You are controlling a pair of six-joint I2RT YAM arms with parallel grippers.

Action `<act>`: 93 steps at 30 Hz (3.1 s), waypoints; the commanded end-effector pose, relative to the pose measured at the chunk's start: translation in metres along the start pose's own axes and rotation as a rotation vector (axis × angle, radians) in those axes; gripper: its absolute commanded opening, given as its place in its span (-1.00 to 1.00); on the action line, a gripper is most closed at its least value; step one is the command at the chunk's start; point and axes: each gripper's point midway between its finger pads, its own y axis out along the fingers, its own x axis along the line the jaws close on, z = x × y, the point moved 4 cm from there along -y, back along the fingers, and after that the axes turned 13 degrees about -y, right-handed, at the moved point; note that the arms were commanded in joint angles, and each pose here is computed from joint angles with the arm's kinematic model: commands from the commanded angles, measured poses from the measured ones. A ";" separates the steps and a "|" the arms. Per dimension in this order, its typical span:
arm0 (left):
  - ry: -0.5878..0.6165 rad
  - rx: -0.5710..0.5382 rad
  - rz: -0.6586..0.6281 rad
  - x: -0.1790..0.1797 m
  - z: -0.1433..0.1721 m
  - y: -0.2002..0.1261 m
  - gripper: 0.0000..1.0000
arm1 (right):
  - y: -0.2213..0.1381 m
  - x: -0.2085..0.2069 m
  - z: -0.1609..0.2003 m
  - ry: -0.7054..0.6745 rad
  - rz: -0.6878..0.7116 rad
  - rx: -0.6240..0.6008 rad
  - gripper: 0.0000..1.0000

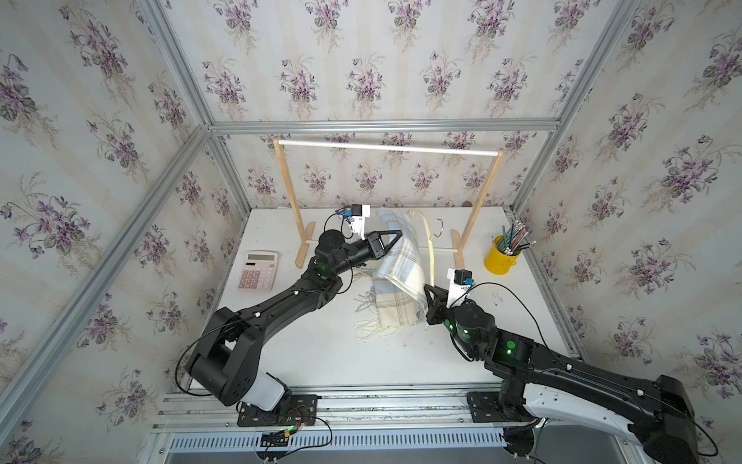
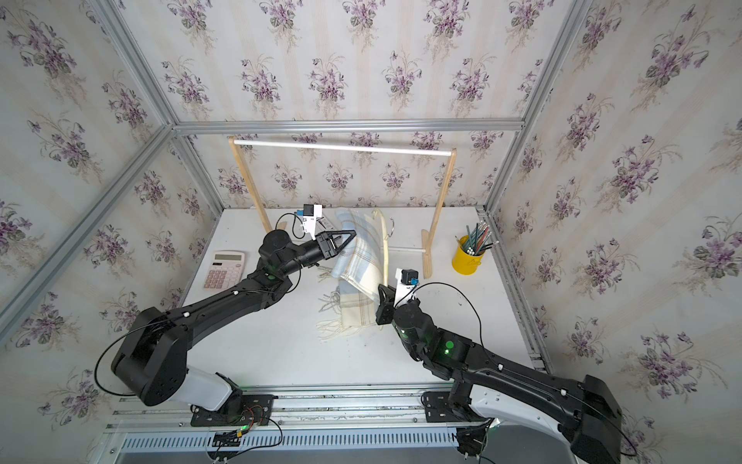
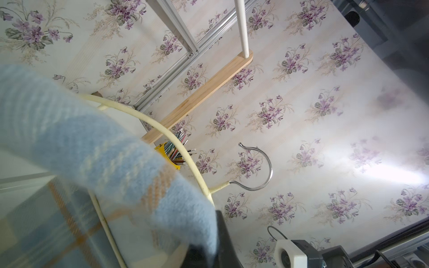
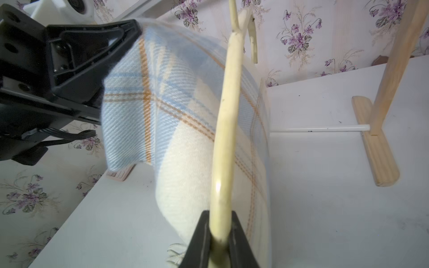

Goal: Hang the scarf on the hanger

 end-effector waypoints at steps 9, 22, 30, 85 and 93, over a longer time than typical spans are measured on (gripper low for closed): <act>0.129 -0.029 -0.095 -0.034 -0.008 -0.016 -1.00 | -0.013 0.008 -0.015 0.150 -0.134 -0.074 -1.00; 0.165 -0.053 -0.093 -0.059 -0.014 -0.026 -1.00 | -0.015 0.006 -0.004 0.192 -0.155 -0.057 -1.00; 0.191 -0.058 -0.095 -0.072 -0.016 -0.030 -1.00 | -0.015 0.007 -0.004 0.215 -0.165 -0.061 -1.00; 0.362 -0.220 -0.230 -0.116 -0.034 -0.086 -1.00 | -0.041 0.008 -0.067 0.108 -0.133 -0.083 -1.00; 0.378 -0.245 -0.272 -0.109 -0.029 -0.100 -1.00 | -0.047 0.004 -0.075 0.095 -0.114 -0.096 -1.00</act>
